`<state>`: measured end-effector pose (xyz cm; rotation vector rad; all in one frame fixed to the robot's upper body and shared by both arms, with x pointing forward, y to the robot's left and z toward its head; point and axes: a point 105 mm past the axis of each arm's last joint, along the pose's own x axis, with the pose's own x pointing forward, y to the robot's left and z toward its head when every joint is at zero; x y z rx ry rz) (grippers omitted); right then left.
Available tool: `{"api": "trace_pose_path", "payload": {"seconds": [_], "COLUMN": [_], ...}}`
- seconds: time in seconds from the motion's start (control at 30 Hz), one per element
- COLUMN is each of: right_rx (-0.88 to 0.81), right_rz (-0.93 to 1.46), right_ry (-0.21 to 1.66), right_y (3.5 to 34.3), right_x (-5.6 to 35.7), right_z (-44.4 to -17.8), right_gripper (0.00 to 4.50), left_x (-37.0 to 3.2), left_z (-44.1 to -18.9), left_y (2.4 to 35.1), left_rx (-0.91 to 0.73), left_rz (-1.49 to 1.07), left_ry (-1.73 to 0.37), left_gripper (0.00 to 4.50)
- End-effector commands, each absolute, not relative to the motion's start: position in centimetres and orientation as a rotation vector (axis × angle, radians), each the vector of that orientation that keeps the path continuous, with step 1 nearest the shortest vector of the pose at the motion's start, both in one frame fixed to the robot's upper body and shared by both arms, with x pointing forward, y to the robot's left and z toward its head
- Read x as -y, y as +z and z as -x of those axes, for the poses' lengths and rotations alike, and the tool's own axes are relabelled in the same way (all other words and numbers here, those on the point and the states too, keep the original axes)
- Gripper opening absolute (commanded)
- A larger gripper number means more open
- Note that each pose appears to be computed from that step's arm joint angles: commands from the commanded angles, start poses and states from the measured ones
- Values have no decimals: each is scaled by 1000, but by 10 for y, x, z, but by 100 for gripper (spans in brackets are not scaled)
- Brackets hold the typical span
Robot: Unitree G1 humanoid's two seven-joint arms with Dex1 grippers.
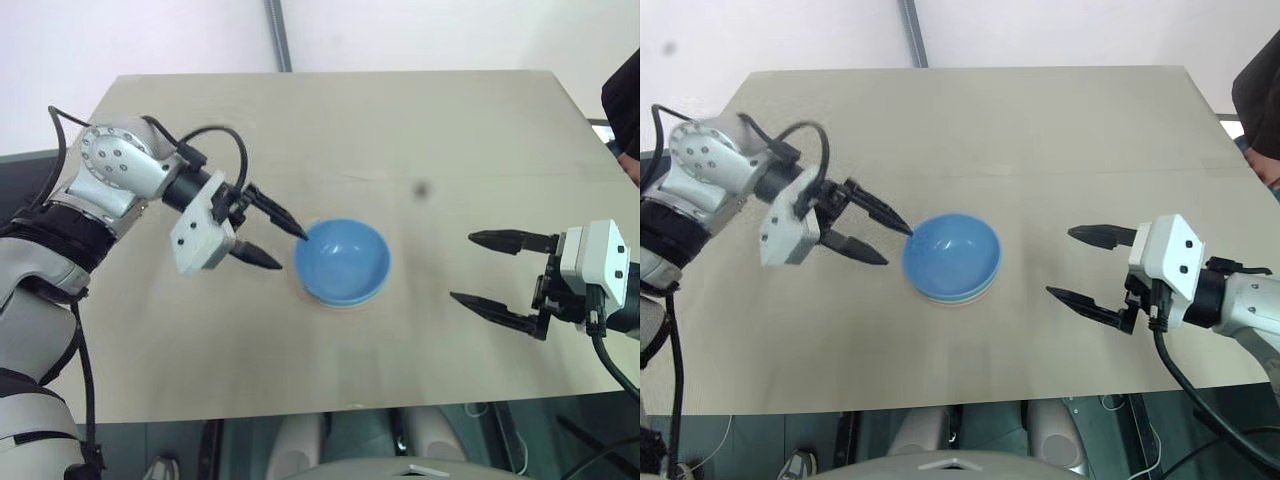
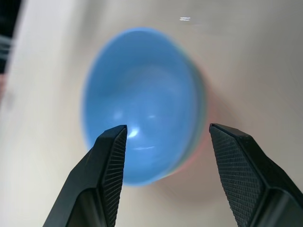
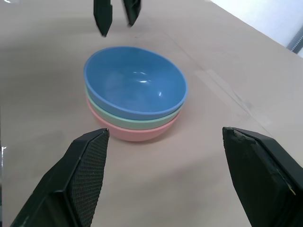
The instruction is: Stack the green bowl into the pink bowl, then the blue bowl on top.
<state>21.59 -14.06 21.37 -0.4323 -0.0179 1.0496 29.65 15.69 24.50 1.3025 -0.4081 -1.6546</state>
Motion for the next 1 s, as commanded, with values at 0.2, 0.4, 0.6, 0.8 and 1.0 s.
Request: {"api": "trace_pose_path", "payload": {"seconds": [0.2, 0.4, 0.6, 0.8, 1.0], "right_rx": [8, 23, -17, -75, -127], "right_rz": [351, 337, 350, 338, 357], "right_ry": [995, 980, 970, 968, 929], "right_y": [211, 208, 200, 191, 184], "right_x": [129, 138, 162, 180, 197], "right_z": [-227, -231, -216, -195, -187], "right_gripper": [417, 417, 417, 417, 417], "left_x": [-190, -205, -238, -264, -273], "left_z": [-297, -253, -215, -207, -208], "left_y": [254, 197, 180, 186, 185], "left_rx": [165, -45, -101, -9, 82], "left_rz": [-825, -454, -376, -304, -285], "left_ry": [-1150, -1060, -1014, -894, -859], "left_gripper": [303, 303, 303, 303, 303]}}
